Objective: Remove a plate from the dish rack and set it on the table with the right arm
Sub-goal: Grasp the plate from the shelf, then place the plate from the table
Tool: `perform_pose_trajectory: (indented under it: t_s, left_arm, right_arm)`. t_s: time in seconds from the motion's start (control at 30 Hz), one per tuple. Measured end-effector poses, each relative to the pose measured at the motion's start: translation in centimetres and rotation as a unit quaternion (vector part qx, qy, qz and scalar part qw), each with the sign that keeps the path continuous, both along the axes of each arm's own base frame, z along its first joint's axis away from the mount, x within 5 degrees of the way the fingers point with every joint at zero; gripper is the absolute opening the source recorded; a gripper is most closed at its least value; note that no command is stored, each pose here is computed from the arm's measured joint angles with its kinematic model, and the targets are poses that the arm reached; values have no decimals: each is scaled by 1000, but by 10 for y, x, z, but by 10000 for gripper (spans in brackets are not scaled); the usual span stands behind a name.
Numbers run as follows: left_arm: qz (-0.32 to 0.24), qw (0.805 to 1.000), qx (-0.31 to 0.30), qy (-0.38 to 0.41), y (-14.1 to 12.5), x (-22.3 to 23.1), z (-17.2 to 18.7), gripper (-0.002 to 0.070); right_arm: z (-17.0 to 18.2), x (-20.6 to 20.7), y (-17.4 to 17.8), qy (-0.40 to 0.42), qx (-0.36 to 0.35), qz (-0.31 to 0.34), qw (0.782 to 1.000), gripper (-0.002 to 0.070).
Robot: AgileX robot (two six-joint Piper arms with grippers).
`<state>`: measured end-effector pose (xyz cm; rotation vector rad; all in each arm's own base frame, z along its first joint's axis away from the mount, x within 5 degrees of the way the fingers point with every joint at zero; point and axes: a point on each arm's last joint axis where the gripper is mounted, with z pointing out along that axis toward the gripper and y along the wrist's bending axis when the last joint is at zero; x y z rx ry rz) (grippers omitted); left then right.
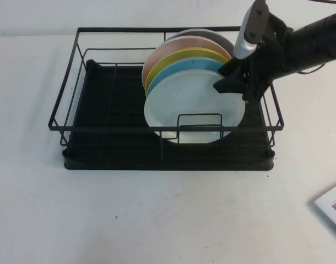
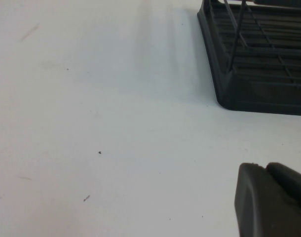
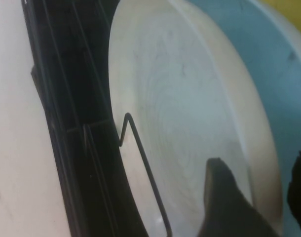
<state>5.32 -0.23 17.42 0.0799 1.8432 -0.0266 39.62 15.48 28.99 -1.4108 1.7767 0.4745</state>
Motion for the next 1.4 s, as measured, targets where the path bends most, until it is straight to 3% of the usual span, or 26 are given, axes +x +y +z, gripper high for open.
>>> perform_pose_trajectory:
  t_s: [0.33,0.67,0.8,1.4]
  left_arm:
    - [0,1000,0,0,0,0,0,-4]
    - [0,1000,0,0,0,0,0,-4]
    - [0,1000,0,0,0,0,0,-4]
    - [0,1000,0,0,0,0,0,-4]
  right_arm:
    - [-9,5,1,5,-3,-6,1000,256]
    - [-8,8,0,-13,-8,-15,1000,90]
    - [-7,7,-1,-17,-10,-15,1000,89]
    - [103,-41,-16,-133,59,-70,987,55]
